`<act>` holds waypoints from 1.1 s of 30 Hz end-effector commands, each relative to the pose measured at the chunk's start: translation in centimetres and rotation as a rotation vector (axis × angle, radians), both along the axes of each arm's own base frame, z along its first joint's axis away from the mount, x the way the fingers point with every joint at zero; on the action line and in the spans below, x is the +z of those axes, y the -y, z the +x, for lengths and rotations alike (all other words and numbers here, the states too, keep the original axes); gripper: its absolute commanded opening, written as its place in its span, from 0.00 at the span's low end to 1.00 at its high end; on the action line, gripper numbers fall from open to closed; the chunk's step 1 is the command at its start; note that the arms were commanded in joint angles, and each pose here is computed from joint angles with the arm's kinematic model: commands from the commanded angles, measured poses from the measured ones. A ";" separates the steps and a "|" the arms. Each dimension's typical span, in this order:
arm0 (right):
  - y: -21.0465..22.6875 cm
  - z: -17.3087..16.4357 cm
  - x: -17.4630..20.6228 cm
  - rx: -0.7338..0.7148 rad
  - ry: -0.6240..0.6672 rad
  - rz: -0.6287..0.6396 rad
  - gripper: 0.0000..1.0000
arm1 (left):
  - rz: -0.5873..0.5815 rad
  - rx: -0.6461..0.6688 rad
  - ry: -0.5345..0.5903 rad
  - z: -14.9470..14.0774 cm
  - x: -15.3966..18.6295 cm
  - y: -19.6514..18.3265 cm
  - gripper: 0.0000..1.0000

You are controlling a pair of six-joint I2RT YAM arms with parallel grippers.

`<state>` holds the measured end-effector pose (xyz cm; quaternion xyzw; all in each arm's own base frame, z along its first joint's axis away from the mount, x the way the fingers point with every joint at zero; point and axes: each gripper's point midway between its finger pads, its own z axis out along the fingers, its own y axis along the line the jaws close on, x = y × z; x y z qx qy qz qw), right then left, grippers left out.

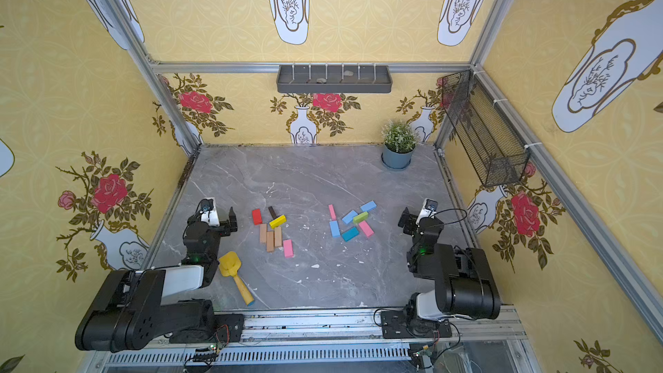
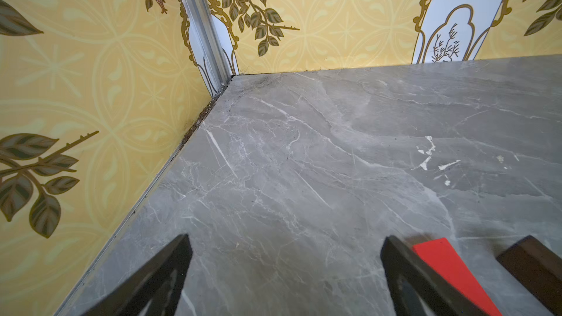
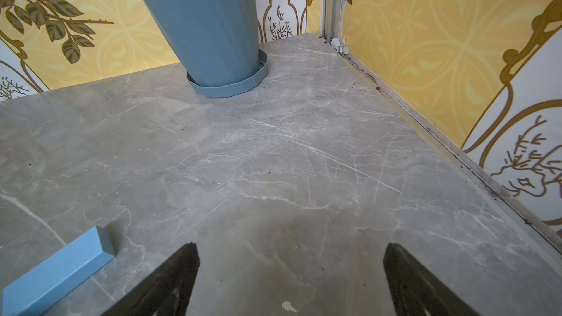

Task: Assemble the number 8 with building blocks
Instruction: Adjust the building block at the center of the board.

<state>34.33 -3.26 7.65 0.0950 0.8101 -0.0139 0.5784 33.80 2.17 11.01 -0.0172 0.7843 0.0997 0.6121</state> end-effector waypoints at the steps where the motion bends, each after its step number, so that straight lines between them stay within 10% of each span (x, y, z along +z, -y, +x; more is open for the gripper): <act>1: 0.2 0.3 1.1 -0.008 0.045 -0.010 0.97 | 0.005 -0.002 0.035 0.2 0.8 0.0 1.00; 33: 0.5 0.9 3.3 -0.072 0.008 -0.048 0.98 | -0.003 0.035 0.118 -1.4 3.3 -0.6 1.00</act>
